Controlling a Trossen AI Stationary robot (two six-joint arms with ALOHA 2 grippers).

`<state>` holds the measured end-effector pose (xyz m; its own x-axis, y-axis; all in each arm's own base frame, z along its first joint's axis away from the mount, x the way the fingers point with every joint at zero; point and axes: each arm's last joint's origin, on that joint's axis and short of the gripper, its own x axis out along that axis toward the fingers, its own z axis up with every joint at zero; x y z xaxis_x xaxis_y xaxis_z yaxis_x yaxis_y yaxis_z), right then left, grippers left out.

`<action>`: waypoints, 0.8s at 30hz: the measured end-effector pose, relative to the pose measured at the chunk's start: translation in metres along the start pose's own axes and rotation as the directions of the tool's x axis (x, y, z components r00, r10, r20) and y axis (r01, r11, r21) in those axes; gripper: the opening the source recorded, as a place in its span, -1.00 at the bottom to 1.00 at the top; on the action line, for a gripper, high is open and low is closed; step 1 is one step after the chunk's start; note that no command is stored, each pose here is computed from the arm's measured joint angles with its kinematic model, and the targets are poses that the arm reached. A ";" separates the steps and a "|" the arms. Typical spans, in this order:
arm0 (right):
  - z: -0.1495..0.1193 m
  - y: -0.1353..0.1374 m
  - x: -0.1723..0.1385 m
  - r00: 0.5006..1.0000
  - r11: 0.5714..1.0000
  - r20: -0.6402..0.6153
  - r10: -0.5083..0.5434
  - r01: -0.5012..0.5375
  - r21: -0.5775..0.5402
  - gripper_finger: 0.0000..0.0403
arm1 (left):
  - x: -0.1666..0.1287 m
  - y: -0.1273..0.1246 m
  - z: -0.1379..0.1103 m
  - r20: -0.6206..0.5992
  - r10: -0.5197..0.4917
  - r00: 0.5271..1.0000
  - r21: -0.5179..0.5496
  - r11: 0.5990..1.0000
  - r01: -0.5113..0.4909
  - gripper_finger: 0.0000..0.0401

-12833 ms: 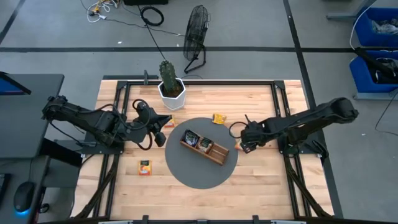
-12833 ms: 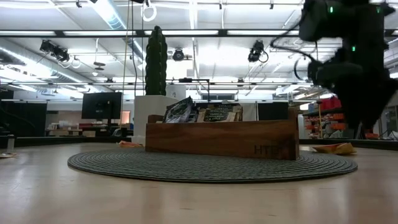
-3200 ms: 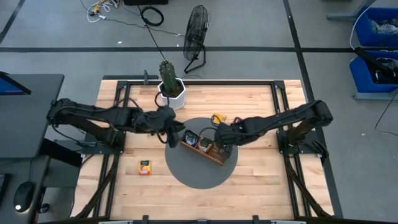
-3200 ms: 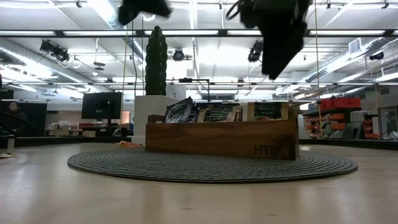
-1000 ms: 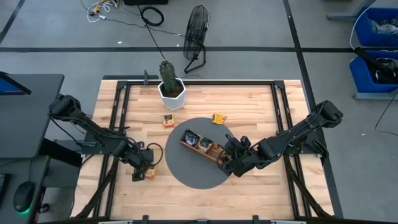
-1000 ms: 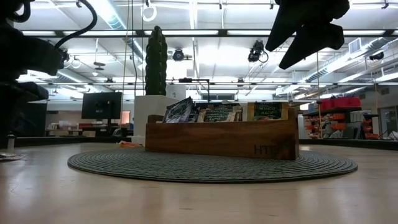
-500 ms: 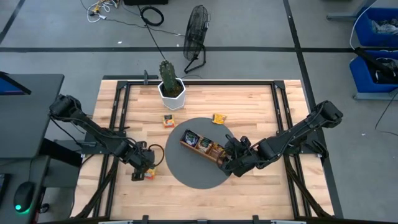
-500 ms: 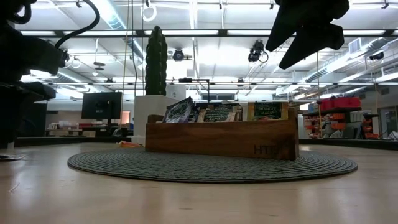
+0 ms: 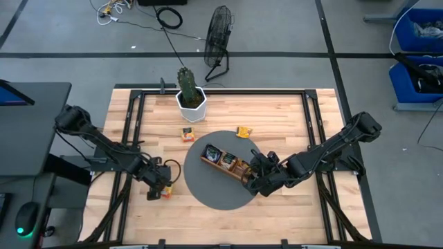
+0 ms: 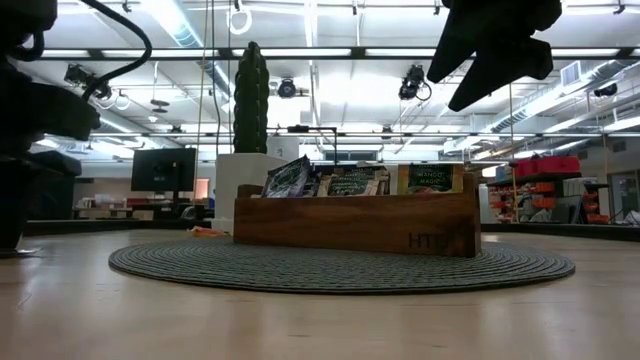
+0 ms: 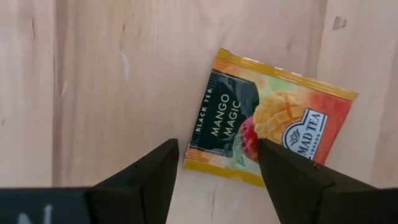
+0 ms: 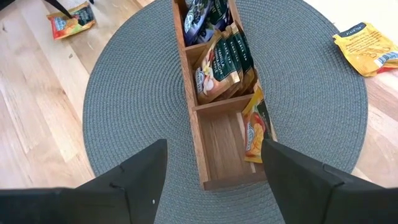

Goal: Pick & Place Tea
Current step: Put the orange tea bag into the right section of the wooden organizer

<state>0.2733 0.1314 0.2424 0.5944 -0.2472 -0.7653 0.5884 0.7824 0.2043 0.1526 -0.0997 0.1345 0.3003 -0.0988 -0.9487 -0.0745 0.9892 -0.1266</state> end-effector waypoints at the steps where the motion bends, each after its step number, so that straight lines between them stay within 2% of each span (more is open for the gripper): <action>1: 0.000 0.000 0.000 1.000 1.000 0.000 0.000 0.000 0.000 0.33 | 0.001 0.001 -0.001 0.005 0.001 1.000 0.000 1.000 -0.001 0.13; 7: 0.001 -0.001 0.001 1.000 1.000 0.001 -0.003 0.003 0.004 0.33 | 0.004 0.004 -0.004 0.011 0.026 1.000 -0.021 0.999 -0.026 0.03; 11: 0.001 -0.001 0.001 1.000 1.000 0.001 -0.003 0.003 0.004 0.33 | 0.005 0.005 -0.005 0.009 0.042 0.999 -0.021 0.999 -0.042 -0.23; 19: 0.001 -0.001 0.001 1.000 1.000 0.001 -0.003 0.003 0.004 0.33 | 0.005 0.005 -0.005 0.009 0.045 0.999 -0.056 0.997 -0.045 -0.93; 24: 0.001 -0.001 0.001 1.000 1.000 0.001 -0.003 0.003 0.004 0.33 | 0.003 0.004 -0.004 0.006 0.042 0.999 -0.102 0.994 -0.042 -0.98</action>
<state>0.2741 0.1299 0.2423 0.5930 -0.2506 -0.7653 0.5926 0.7792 0.2040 0.1496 -0.0963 0.1303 0.3021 -0.0562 -0.9516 -0.1832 0.9762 -0.1158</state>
